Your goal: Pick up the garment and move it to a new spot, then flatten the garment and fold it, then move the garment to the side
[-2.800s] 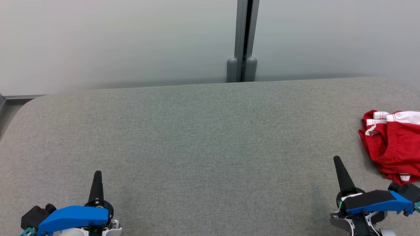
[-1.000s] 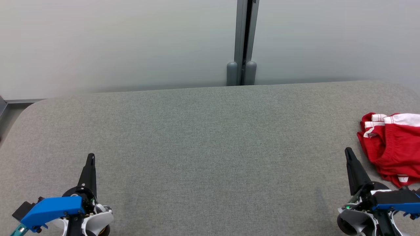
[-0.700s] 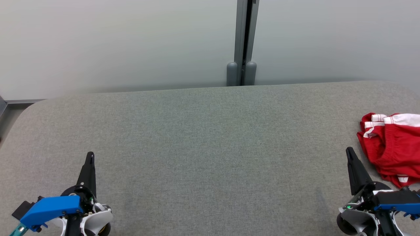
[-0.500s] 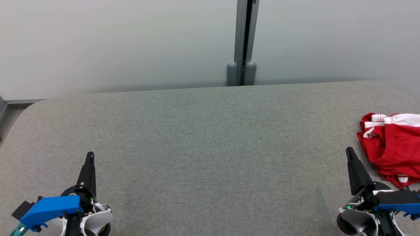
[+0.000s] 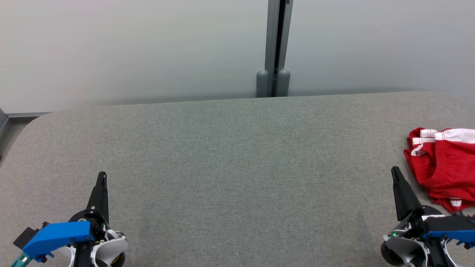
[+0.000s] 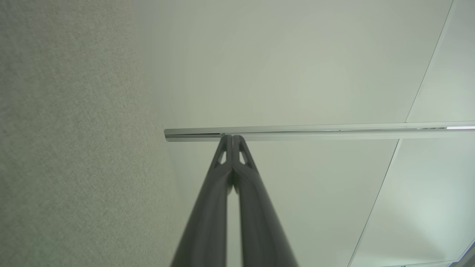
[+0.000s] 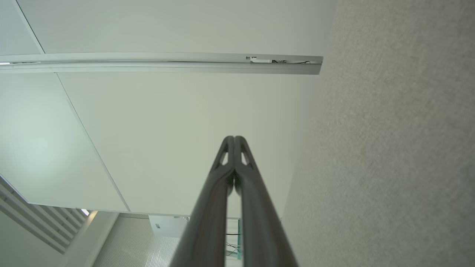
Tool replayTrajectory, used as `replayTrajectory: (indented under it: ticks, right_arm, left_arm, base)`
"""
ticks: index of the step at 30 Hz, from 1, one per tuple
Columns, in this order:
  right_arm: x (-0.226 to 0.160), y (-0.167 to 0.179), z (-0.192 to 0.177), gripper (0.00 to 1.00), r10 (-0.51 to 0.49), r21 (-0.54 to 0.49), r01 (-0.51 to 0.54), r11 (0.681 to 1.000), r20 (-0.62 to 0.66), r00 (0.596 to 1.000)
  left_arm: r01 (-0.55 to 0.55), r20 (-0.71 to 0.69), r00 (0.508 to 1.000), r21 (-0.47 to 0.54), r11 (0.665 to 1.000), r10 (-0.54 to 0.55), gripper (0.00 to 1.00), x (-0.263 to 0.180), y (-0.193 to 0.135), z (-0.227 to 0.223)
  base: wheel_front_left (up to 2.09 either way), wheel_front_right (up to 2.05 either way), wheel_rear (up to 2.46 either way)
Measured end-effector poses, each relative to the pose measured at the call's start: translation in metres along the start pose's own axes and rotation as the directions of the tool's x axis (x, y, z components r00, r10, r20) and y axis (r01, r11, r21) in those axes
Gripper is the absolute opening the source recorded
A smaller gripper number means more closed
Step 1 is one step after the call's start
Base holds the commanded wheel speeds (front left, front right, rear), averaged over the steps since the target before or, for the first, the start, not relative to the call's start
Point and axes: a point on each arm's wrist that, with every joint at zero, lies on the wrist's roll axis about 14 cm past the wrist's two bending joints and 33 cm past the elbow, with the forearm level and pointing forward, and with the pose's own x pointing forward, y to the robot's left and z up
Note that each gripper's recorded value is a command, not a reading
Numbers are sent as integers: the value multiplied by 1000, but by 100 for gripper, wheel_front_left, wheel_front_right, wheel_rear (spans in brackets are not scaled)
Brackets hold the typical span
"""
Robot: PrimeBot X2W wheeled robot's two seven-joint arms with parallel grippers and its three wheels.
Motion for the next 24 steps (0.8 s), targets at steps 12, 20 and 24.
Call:
replayTrajectory:
  ticks: [12, 20, 24]
  right_arm:
    - [0, 0, 0, 0, 0, 0, 0, 1000, 0, 1000]
    - [0, 0, 0, 0, 0, 0, 0, 1000, 0, 1000]
    - [0, 0, 0, 0, 0, 0, 0, 1000, 0, 1000]
  left_arm:
    - [0, 0, 1000, 0, 1000, 0, 0, 0, 0, 0]
    - [0, 0, 1000, 0, 1000, 0, 0, 0, 0, 0]
    - [0, 0, 1000, 0, 1000, 0, 0, 0, 0, 0]
  base:
    - [0, 0, 0]
    - [0, 0, 0]
    - [0, 0, 0]
